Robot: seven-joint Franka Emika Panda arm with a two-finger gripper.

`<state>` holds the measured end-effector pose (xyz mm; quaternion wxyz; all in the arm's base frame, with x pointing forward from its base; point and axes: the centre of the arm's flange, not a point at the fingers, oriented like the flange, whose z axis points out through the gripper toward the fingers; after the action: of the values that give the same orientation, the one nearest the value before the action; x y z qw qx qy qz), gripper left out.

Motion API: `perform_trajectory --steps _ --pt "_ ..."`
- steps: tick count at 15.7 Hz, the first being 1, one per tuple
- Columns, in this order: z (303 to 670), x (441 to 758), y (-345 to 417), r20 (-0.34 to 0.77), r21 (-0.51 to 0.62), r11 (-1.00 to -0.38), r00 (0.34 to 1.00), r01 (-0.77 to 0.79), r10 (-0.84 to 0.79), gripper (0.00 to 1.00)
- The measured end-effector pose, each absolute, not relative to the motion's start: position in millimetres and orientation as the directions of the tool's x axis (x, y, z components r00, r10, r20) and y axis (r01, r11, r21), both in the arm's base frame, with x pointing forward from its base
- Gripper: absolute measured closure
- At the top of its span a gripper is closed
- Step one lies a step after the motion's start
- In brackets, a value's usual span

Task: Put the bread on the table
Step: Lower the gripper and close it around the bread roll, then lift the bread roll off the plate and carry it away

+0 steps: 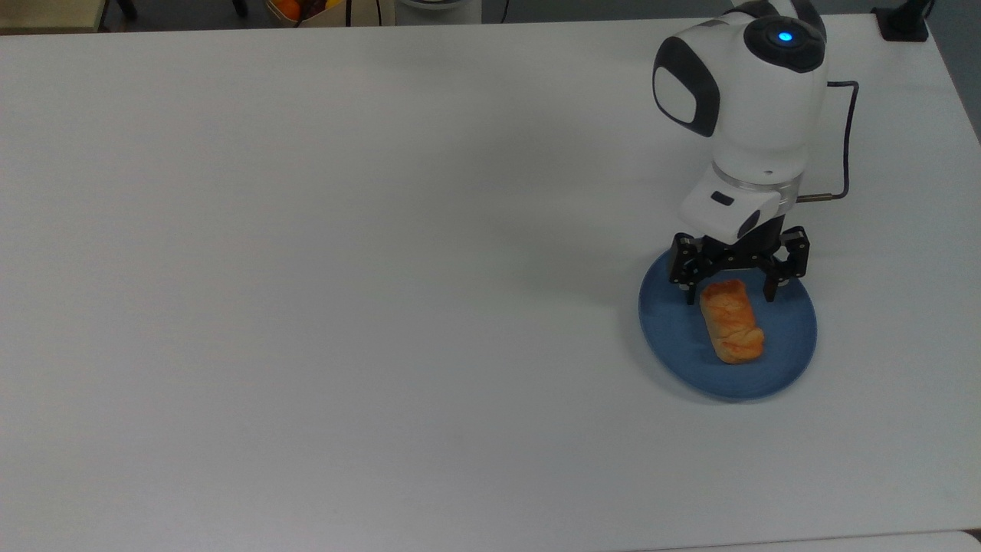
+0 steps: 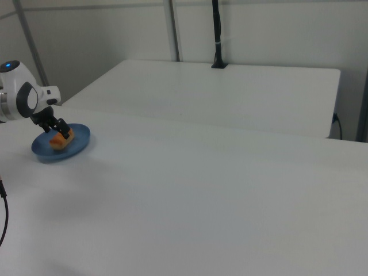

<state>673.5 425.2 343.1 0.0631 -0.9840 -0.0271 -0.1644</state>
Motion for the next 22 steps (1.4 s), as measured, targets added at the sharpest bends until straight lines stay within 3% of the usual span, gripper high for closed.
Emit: perform_trajectory --steps 9,11,14,18,21,22 --pt "308 673 441 0.387 -0.079 -0.991 0.920 0.107 0.068 0.01" --pt "298 670 445 0.392 -0.040 -0.991 0.914 0.128 0.103 0.30" --pt "302 672 444 0.404 -0.034 -0.991 0.909 0.132 0.107 0.59" --pt "305 675 442 0.416 -0.022 -0.991 0.902 0.134 0.113 0.69" --pt "326 679 441 0.446 -0.032 -0.991 0.889 0.132 0.105 0.83" --pt "340 680 441 0.459 -0.040 -0.990 0.883 0.132 0.099 0.83"
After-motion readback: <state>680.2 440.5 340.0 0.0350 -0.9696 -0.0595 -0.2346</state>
